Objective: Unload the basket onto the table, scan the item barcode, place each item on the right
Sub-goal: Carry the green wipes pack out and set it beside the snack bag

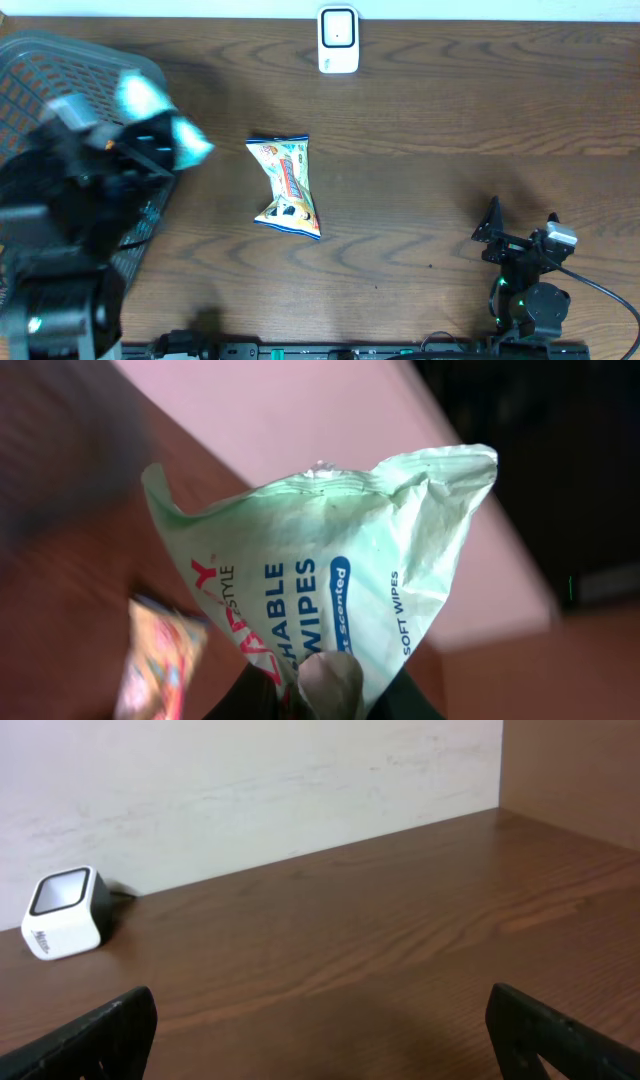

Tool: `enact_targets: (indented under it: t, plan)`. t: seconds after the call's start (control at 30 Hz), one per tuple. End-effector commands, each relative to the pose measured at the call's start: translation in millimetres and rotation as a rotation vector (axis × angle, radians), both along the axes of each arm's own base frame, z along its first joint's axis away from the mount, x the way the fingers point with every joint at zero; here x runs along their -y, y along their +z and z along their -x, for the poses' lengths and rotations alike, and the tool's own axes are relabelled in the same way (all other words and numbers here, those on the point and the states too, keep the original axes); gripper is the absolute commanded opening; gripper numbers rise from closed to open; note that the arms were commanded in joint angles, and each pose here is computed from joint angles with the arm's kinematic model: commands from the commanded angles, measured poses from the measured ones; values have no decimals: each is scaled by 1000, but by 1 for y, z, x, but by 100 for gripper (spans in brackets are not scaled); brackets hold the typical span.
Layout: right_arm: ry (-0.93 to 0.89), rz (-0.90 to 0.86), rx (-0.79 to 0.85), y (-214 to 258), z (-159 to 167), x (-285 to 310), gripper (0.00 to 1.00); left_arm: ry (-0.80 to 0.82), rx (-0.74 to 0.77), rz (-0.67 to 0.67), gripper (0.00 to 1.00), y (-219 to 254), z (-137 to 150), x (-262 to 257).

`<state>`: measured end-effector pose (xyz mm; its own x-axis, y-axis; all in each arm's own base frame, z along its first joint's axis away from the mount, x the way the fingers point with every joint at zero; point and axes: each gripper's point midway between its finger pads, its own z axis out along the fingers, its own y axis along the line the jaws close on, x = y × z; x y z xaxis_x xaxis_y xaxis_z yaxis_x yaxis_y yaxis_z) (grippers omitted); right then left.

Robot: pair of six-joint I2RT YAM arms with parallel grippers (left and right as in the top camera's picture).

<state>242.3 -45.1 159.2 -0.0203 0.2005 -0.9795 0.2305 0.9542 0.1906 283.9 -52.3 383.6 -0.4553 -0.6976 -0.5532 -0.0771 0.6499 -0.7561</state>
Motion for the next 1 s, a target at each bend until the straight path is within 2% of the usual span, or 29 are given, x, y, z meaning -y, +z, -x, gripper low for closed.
enact_targets:
  t: [0.0,0.17,0.3,0.4,0.63,0.9,0.93,0.97]
  plan:
    - [3,-4,-2,-1,0,-1,99,-57,-62,-142,9,-31,-21,34]
    - [3,-4,-2,-1,0,-1,99,-315,-98,-382,10,-86,-46,126]
    - [3,-4,-2,-1,0,-1,99,-318,-223,-552,10,-154,-66,155]
    - [3,-4,-2,-1,0,-1,99,-334,-328,-624,10,-206,-75,168]
    - [3,-4,-2,-1,0,-1,99,-299,-551,-646,10,-297,-79,172]
    - [3,-4,-2,-1,0,-1,99,-174,-685,-564,12,-336,-76,169]
    - [3,-4,-2,-1,0,-1,99,-170,-690,-561,15,-338,-76,169]
    - [3,-4,-2,-1,0,-1,99,-176,-696,-559,22,-340,-74,170]
